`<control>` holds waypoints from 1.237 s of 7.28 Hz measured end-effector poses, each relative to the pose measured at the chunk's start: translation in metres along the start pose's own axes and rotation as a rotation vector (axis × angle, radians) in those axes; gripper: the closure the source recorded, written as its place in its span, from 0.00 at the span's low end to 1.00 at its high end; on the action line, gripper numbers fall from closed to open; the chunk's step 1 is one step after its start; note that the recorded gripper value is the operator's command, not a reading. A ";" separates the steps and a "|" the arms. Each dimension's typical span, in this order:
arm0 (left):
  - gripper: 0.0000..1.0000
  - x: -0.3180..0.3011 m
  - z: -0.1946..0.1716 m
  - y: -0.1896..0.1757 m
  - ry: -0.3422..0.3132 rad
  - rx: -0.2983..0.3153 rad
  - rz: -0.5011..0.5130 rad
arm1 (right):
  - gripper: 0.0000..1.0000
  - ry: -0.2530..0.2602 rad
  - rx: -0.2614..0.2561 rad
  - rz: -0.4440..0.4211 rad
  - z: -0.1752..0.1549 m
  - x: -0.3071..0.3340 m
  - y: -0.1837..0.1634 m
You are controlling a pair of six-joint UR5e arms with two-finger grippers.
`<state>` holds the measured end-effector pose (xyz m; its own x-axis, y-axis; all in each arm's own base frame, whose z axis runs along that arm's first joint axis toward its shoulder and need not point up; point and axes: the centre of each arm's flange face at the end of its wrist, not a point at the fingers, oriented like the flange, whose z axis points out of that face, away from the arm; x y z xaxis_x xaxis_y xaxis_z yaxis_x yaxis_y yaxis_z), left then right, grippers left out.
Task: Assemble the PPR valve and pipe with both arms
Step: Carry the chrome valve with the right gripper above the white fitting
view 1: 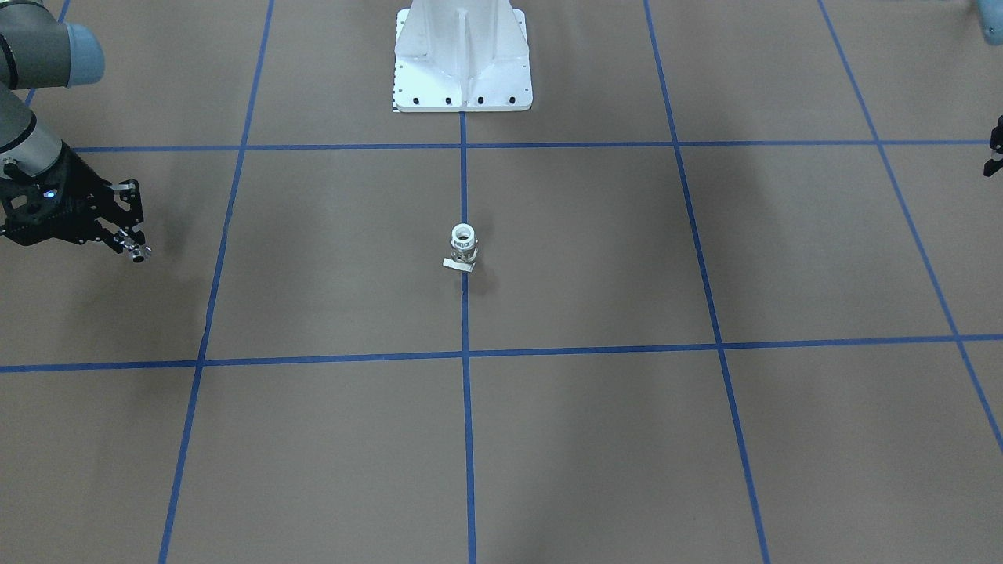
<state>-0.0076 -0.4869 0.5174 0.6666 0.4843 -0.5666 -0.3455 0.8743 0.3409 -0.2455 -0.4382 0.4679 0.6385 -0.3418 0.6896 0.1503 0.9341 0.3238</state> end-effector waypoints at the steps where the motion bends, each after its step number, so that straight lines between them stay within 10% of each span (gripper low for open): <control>1: 0.00 -0.009 0.003 0.004 0.000 -0.006 -0.016 | 1.00 -0.006 0.005 0.051 -0.019 -0.037 -0.035; 6: 0.00 -0.061 -0.003 0.032 -0.010 0.001 -0.138 | 1.00 -0.113 0.005 0.325 -0.086 -0.259 -0.137; 9: 0.00 -0.065 -0.001 0.036 -0.008 -0.002 -0.149 | 1.00 -0.066 0.009 0.420 -0.080 -0.356 -0.159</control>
<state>-0.0637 -0.4871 0.5657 0.7161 0.3487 -0.6046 -0.2436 0.9366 0.2517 -0.4357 -0.4569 0.1190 0.5927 0.0625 0.8030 -0.1195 0.9928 0.0110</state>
